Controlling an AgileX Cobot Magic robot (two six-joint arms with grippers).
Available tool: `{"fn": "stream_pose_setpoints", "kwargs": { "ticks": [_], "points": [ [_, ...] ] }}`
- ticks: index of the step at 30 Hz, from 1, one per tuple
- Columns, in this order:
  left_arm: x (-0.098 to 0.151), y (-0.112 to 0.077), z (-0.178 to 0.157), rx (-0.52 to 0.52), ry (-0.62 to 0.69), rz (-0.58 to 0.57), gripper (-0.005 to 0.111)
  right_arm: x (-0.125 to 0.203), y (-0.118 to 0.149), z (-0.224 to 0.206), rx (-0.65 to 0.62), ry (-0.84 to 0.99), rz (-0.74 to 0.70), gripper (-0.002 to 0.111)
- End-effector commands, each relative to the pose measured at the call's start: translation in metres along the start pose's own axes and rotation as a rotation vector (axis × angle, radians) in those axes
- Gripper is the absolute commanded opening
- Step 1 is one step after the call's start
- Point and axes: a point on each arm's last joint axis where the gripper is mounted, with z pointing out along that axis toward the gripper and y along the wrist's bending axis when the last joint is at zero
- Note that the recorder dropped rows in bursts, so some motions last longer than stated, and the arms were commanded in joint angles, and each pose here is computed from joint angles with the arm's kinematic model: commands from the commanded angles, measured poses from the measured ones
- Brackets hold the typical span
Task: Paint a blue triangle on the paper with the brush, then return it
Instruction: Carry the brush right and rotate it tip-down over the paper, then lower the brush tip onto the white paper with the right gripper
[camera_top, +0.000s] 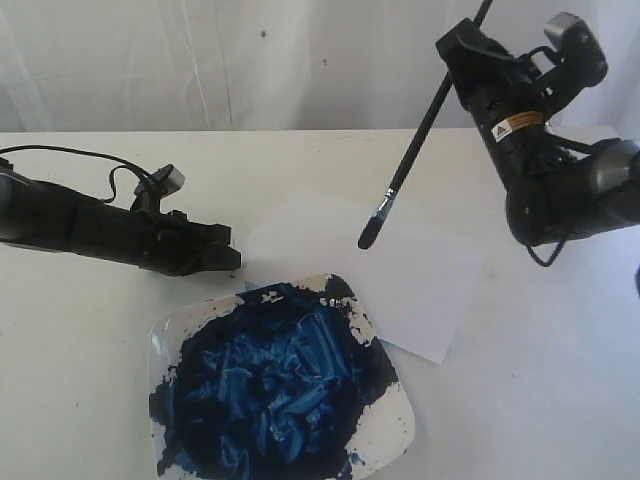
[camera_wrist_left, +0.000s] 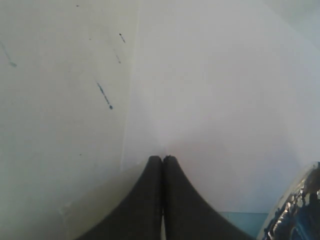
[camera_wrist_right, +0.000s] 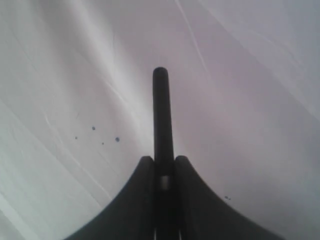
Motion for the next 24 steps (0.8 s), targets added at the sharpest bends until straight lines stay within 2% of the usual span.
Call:
{"fn": "stream_pose_setpoints", "kwargs": {
  "ticks": [1, 5, 12, 19, 24],
  "points": [
    [0.017, 0.012, 0.011, -0.041, 0.054, -0.043, 0.0, 0.01, -0.015, 0.022, -0.025, -0.045, 0.053, 0.0],
    [0.017, 0.012, 0.011, -0.041, 0.054, -0.043, 0.0, 0.016, -0.02, 0.04, -0.051, -0.072, 0.103, 0.0],
    [0.017, 0.012, 0.011, -0.041, 0.054, -0.043, 0.0, 0.026, -0.028, 0.063, -0.09, -0.108, 0.106, 0.0],
    [0.017, 0.012, 0.011, -0.041, 0.054, -0.043, 0.0, 0.046, -0.04, 0.075, -0.073, -0.023, 0.101, 0.0],
    [0.017, 0.012, 0.011, -0.041, 0.054, -0.043, 0.0, 0.053, -0.05, 0.073, -0.059, -0.008, 0.186, 0.0]
  ]
}}
